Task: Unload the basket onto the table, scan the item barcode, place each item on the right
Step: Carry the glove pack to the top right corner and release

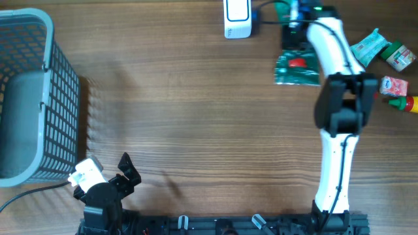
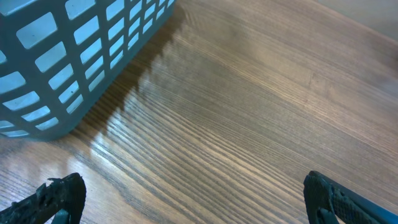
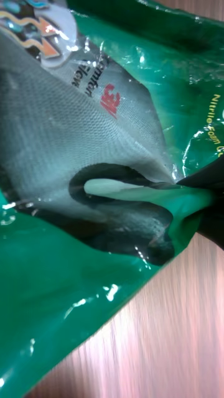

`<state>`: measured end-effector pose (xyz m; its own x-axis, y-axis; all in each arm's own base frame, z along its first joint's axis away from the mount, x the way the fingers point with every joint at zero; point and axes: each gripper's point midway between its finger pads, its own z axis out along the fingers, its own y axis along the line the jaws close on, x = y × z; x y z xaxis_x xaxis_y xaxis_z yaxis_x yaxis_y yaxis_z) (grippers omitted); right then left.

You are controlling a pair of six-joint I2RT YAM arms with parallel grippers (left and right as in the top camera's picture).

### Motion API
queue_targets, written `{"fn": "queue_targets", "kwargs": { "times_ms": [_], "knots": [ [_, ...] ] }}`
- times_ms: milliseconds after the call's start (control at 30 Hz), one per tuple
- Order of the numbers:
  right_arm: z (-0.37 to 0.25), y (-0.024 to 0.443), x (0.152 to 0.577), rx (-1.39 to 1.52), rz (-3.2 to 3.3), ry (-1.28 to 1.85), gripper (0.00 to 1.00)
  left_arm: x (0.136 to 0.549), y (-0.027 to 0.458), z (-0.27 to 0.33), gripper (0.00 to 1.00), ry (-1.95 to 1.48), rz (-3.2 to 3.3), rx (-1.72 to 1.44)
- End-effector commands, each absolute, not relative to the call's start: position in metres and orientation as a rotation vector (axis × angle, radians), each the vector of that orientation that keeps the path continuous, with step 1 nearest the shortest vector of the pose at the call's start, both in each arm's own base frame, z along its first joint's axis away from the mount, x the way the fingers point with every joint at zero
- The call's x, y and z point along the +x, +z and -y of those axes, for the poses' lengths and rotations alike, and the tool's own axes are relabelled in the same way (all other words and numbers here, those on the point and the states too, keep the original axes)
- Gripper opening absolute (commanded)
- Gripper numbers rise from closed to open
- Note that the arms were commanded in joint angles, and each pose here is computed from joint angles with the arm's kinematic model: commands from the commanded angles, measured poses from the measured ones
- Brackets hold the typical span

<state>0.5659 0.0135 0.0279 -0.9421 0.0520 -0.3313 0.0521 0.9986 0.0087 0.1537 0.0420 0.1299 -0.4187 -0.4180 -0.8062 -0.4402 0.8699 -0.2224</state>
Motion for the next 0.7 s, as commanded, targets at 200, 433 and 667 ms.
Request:
{"fn": "queue_targets", "kwargs": {
  "times_ms": [200,433,667],
  "knots": [
    [0.179,0.044,0.565,0.392,-2.635,-0.215,0.05,0.153,0.13,-0.045,1.0,0.037,-2.044,-0.644],
    [0.223,0.056,0.553,0.468,-2.604,-0.237,0.34,0.153,0.13,-0.045,1.0,0.037,-2.045,-0.644],
    [0.197,0.138,0.569,0.425,-2.45,-0.159,1.0,0.153,0.13,-0.045,1.0,0.037,-2.045,-0.644]
  ]
}}
